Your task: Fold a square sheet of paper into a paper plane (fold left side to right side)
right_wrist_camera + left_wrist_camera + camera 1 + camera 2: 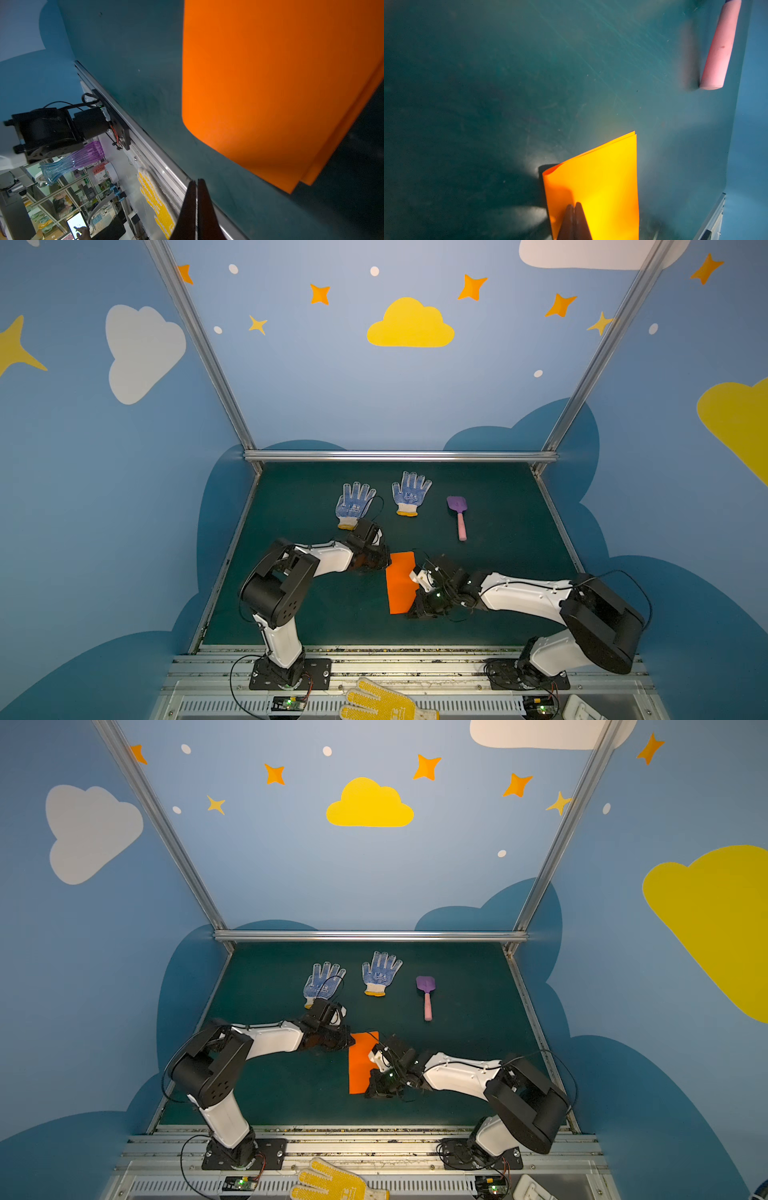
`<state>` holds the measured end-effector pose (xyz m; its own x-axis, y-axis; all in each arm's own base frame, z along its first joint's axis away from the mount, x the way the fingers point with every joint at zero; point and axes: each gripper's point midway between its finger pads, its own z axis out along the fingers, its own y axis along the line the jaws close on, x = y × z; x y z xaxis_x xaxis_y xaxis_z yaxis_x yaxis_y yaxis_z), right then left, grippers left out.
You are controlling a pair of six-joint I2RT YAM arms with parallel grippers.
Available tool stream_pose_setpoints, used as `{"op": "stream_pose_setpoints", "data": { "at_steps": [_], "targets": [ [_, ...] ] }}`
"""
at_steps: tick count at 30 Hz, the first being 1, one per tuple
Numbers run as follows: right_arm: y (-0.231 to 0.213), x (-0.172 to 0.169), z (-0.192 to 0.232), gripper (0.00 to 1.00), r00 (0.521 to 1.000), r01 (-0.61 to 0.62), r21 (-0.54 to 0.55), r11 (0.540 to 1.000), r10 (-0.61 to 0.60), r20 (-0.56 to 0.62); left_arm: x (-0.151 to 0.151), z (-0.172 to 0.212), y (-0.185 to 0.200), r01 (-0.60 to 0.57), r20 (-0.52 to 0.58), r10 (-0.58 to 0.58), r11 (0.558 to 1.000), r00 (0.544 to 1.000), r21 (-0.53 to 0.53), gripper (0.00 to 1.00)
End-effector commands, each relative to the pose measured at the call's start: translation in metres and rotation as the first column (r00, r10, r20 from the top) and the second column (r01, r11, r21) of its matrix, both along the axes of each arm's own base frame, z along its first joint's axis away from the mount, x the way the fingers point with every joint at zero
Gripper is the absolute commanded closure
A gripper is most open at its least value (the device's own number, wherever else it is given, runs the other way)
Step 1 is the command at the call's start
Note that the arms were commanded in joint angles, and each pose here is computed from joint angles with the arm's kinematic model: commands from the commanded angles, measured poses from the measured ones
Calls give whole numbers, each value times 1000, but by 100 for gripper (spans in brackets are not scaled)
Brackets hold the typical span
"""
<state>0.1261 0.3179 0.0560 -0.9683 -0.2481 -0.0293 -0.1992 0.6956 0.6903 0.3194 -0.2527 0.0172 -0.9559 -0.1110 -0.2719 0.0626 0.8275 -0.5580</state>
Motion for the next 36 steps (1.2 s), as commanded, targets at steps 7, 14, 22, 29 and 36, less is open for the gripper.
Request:
{"op": "stream_pose_setpoints", "data": {
  "at_steps": [7, 14, 22, 29, 36],
  "targets": [
    [43, 42, -9, 100, 999, 32, 22, 999, -31, -5, -20, -29, 12, -7, -80, 12, 997, 997, 73, 96],
    [55, 49, -27, 100, 999, 39, 31, 999, -38, -32, -22, -29, 11, -3, -83, 9, 997, 997, 73, 96],
    [24, 31, -67, 100, 994, 70, -60, 996, -75, -86, -21, -27, 10, -10, -84, 15, 998, 996, 62, 96],
    [3, 22, -88, 100, 987, 108, -113, 988, -120, -106, -6, -31, 20, -46, -87, 52, 997, 995, 69, 96],
    [-8, 15, -102, 100, 982, 124, -144, 982, -142, -122, 23, -31, 28, -63, -87, 70, 995, 994, 73, 96]
  ]
}}
